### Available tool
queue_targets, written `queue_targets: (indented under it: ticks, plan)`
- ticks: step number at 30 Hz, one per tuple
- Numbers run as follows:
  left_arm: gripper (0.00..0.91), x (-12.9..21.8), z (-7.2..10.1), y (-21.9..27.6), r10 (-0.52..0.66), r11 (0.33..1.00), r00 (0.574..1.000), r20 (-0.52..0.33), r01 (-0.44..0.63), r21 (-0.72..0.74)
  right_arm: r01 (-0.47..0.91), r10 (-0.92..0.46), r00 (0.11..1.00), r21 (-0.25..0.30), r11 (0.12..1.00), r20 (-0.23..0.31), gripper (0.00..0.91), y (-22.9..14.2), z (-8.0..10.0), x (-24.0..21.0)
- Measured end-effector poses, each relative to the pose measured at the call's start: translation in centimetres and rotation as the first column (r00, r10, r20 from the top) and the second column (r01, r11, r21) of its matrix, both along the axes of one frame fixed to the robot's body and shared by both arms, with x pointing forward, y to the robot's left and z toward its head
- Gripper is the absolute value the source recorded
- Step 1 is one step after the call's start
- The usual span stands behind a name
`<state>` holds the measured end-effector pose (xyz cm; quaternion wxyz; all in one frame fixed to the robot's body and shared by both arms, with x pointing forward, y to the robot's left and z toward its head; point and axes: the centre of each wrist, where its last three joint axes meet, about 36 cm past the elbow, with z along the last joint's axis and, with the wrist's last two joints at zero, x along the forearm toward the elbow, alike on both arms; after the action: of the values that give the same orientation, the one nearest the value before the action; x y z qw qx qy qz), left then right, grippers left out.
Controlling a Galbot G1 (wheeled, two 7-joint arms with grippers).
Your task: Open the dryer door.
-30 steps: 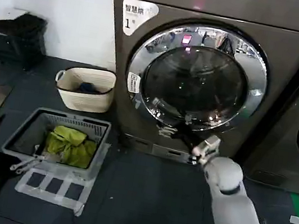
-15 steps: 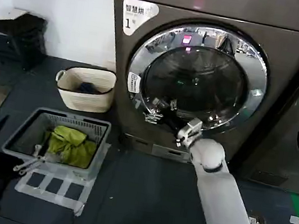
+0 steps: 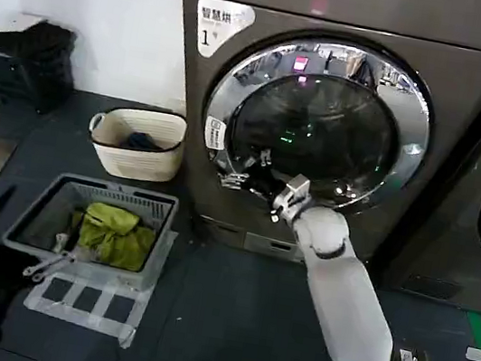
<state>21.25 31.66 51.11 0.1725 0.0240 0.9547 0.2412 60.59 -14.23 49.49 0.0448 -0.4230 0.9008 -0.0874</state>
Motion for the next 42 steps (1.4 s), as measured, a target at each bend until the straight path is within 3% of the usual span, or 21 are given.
queue_targets:
  ticks: [12,19,42]
  plan:
    - [0.907,-0.3,0.4,0.1,0.013,1.0,1.0,0.006,-0.013,0.009,0.002,-0.002,1.0,0.004,1.0,-0.023,0.907,0.8,-0.1,2.0]
    - [0.907,-0.4,0.3,0.1,0.016,1.0,1.0,0.007,-0.016,0.006,-0.069,0.071,0.996,0.033,0.997,-0.053,0.907,0.8,-0.2,2.3]
    - [0.907,0.0,0.1,0.4,0.029,1.0,1.0,-0.002,-0.029,0.003,-0.374,0.375,0.925,0.024,0.927,-0.055,0.907,-3.8,-0.4,1.6]
